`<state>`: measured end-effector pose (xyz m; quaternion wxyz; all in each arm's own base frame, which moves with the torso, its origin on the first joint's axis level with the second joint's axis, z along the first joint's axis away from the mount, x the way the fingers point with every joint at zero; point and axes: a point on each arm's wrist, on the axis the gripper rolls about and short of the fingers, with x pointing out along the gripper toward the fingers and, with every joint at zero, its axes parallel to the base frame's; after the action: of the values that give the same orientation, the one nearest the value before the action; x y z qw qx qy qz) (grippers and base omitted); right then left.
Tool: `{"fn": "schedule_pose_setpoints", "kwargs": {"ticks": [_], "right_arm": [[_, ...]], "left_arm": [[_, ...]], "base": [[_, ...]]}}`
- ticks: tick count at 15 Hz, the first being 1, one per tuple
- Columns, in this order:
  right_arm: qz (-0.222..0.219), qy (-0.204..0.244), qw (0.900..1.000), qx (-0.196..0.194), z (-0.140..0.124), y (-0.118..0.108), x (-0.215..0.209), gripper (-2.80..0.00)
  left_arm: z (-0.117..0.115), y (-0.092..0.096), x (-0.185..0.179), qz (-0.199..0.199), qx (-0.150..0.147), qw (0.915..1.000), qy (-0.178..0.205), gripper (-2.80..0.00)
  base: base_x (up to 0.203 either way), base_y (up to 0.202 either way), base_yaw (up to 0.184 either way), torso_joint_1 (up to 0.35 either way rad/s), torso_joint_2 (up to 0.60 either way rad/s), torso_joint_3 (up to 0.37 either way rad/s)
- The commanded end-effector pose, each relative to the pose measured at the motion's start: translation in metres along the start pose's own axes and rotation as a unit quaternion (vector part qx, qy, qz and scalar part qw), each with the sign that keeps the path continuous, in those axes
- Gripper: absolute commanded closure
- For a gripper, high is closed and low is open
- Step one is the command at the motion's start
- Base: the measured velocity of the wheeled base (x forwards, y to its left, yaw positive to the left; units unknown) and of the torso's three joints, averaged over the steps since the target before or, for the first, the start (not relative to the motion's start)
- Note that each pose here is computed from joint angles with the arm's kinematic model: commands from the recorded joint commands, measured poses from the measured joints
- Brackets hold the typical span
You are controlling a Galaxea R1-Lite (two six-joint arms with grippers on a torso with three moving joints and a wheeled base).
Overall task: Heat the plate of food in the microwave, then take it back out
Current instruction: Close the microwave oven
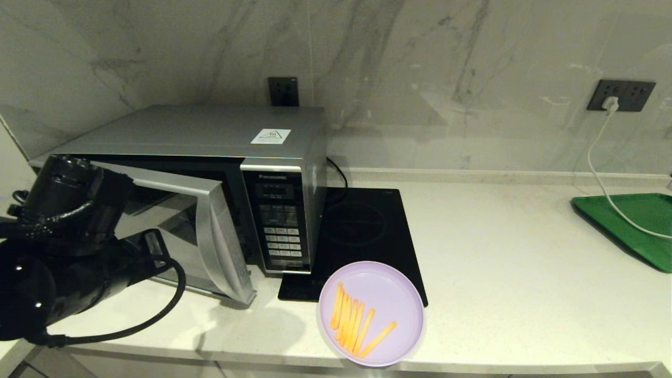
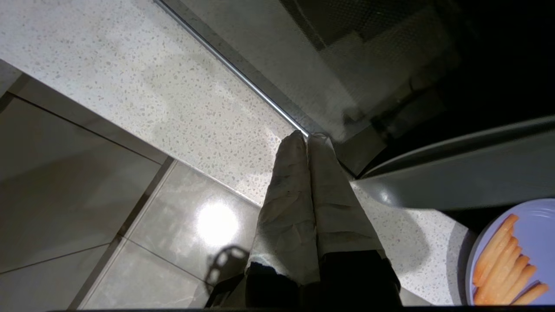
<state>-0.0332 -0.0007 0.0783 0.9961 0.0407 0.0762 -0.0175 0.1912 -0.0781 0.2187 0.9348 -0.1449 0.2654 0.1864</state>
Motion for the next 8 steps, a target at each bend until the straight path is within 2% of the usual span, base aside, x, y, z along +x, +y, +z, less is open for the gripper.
{"fn": "schedule_pose_setpoints", "kwargs": {"ticks": [1, 6, 8], "right_arm": [[0.000, 0.001, 1.000, 0.000, 0.000, 0.000, 0.000, 0.00], [0.000, 0.001, 1.000, 0.000, 0.000, 0.000, 0.000, 0.00], [0.000, 0.001, 1.000, 0.000, 0.000, 0.000, 0.000, 0.00]], "left_arm": [[-0.005, -0.005, 0.008, 0.006, 0.007, 0.9999, 0.009, 0.00], [-0.009, -0.023, 0.004, -0.045, 0.009, 0.9989, 0.004, 0.00], [-0.003, -0.031, 0.002, -0.066, 0.008, 0.9977, -0.014, 0.00]], "base": [[0.000, 0.000, 0.000, 0.000, 0.00, 0.000], [0.000, 0.000, 0.000, 0.000, 0.00, 0.000], [0.000, 0.000, 0.000, 0.000, 0.00, 0.000]]}}
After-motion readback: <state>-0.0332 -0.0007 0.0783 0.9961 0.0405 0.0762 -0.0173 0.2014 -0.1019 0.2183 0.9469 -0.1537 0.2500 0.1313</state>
